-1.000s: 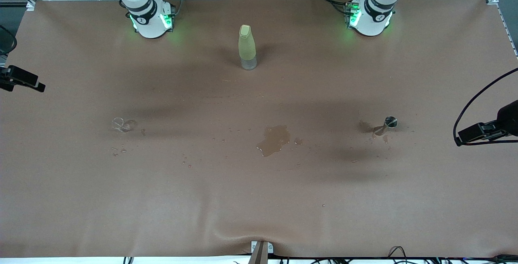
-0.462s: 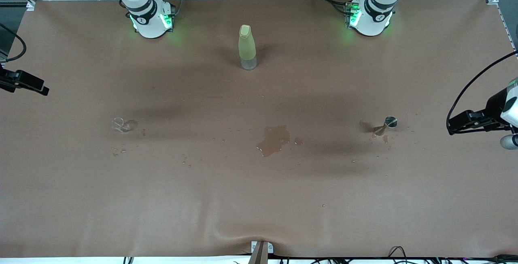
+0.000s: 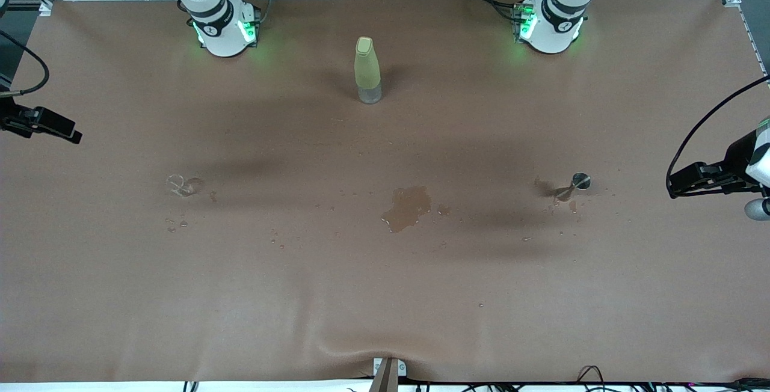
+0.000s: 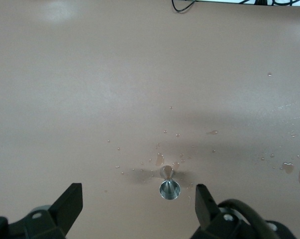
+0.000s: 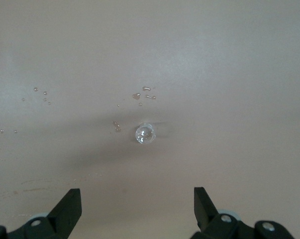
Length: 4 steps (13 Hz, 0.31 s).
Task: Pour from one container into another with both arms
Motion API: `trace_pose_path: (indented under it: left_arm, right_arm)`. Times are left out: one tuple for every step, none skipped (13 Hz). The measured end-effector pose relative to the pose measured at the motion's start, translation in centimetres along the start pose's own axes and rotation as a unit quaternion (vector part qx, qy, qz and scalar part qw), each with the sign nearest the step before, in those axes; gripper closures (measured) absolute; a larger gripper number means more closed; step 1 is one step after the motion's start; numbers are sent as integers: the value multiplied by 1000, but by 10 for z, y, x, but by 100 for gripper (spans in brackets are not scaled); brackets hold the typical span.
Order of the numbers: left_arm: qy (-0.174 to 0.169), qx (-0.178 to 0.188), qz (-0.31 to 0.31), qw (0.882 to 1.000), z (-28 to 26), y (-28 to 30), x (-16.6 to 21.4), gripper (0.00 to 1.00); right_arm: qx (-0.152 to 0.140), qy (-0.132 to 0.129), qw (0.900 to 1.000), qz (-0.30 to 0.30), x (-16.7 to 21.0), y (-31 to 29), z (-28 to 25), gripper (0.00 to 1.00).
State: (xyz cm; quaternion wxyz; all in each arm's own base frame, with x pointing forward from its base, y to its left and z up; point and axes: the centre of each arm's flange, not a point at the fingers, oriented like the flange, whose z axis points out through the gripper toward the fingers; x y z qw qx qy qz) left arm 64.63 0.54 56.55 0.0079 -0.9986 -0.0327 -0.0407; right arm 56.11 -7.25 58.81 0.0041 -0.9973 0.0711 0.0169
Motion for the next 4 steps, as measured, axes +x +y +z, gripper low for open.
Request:
trace_pose_path:
  left_arm:
    - [0,0,1,1000,0,0,0,0]
    - [0,-1,1,1000,0,0,0,0]
    - [0,-1,1,1000,0,0,0,0]
    - [0,-1,1,1000,0,0,0,0]
  right_arm:
    - [0,2,1000,1,0,1,0,0]
    - [0,2,1000,2,0,3,0,0]
    - [0,2,1000,4,1,4,0,0]
    - [0,2,1000,4,1,5,0,0]
